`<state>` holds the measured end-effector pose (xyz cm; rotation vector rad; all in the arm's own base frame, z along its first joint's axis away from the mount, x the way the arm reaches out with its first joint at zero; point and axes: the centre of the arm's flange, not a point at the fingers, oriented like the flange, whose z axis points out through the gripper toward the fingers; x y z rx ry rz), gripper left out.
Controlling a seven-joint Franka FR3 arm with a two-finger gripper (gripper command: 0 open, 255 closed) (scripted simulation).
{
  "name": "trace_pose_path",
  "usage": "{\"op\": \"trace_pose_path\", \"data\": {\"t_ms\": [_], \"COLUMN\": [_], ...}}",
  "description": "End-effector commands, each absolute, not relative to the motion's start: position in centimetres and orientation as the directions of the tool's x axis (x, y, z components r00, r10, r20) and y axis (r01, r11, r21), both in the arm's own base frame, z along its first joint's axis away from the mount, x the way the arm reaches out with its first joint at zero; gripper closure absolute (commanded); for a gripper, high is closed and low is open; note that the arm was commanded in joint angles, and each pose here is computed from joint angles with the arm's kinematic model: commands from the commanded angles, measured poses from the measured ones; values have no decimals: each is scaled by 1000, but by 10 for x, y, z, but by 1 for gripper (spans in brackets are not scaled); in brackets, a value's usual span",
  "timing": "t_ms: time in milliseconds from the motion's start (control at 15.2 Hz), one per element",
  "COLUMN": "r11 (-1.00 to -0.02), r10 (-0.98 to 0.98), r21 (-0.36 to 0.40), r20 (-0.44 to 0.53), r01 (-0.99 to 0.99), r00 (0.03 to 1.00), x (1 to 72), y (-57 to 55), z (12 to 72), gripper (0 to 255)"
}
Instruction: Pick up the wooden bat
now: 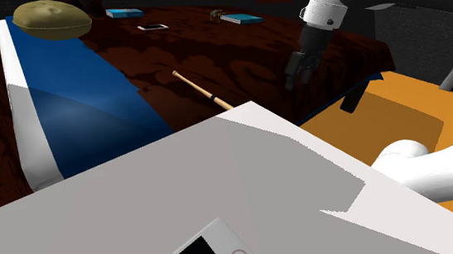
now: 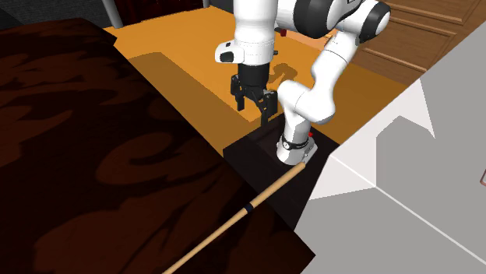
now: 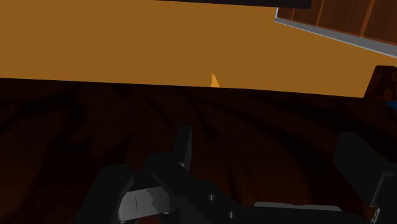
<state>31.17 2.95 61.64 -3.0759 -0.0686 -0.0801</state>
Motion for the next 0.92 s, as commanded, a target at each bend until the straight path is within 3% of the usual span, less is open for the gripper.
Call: {"op": "trace_pose_path", "data": {"t_ms": [0,858], "r11": [-997,-1000], "r10": [43,12], "r21": [-63,11], "r20": [53,5], "r01": [46,12], "r00": [998,1000], "x": [312,444], "y": [29,158], "z": [616,606], "gripper": [0,0]}}
